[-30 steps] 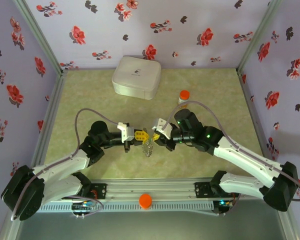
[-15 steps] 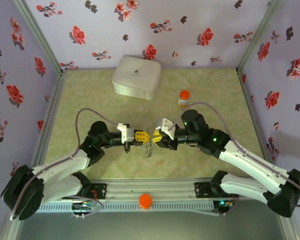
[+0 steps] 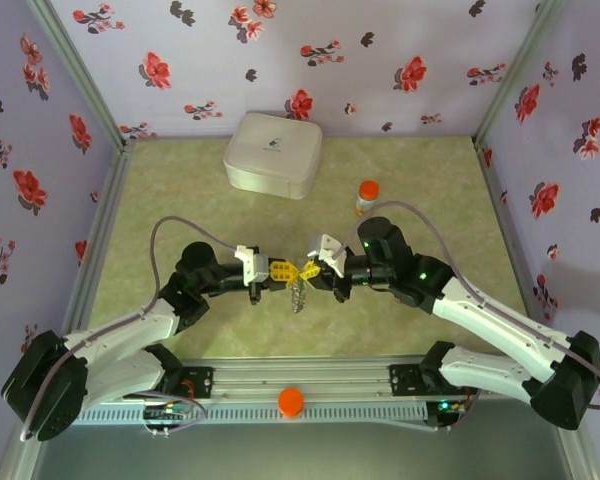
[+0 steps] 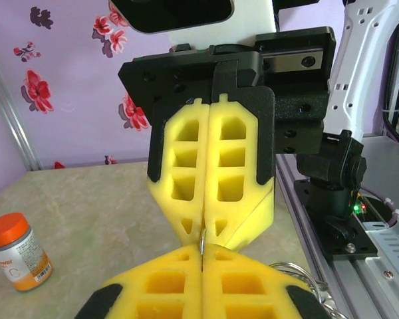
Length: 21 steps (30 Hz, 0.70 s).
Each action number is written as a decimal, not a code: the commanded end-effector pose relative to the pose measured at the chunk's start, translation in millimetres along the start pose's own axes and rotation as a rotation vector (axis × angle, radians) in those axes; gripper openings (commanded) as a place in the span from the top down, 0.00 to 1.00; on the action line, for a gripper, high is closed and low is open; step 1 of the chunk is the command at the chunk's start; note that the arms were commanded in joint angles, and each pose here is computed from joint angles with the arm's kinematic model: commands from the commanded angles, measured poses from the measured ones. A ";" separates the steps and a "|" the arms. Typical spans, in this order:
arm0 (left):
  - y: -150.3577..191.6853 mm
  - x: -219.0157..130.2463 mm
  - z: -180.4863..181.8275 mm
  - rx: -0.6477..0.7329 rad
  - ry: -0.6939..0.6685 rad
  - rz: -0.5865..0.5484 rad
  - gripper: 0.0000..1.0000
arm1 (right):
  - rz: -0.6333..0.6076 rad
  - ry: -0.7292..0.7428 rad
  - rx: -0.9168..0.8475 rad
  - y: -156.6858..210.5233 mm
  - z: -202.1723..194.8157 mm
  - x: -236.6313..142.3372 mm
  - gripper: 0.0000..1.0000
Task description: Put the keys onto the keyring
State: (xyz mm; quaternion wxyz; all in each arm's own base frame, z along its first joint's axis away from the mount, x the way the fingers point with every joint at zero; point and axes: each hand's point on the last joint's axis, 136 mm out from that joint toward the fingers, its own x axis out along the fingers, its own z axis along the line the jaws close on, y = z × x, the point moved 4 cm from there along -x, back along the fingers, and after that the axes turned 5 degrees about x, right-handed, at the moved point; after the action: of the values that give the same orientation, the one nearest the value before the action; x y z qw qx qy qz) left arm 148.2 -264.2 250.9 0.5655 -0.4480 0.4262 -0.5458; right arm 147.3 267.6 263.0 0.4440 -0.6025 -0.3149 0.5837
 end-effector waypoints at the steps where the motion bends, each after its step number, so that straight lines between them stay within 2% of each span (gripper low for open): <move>1: -22.5 -3.8 0.9 0.101 -0.030 -0.039 0.80 | 0.023 0.036 -0.010 -3.8 -6.9 -1.4 1.00; 5: -10.8 -9.9 0.5 0.119 -0.062 0.068 0.75 | 0.105 0.070 -0.033 1.3 -11.5 -3.4 1.00; 9: 12.7 -11.7 -2.7 0.109 -0.019 0.239 0.76 | 0.194 0.091 -0.081 0.7 -13.2 -1.1 1.00; 13: 11.5 -9.1 -1.0 0.107 -0.016 0.240 0.76 | 0.272 0.094 -0.132 0.4 -12.0 4.5 1.00; 21: 12.1 -4.9 1.8 0.103 -0.005 0.245 0.76 | 0.289 0.028 -0.184 -10.0 -4.6 18.3 1.00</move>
State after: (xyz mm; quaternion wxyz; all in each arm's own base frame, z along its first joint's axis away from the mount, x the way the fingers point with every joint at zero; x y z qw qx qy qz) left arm 151.8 -255.6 229.5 0.6470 -0.3744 0.4580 -0.4811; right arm 158.6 278.0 247.3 0.3159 -0.6864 -0.2364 0.6109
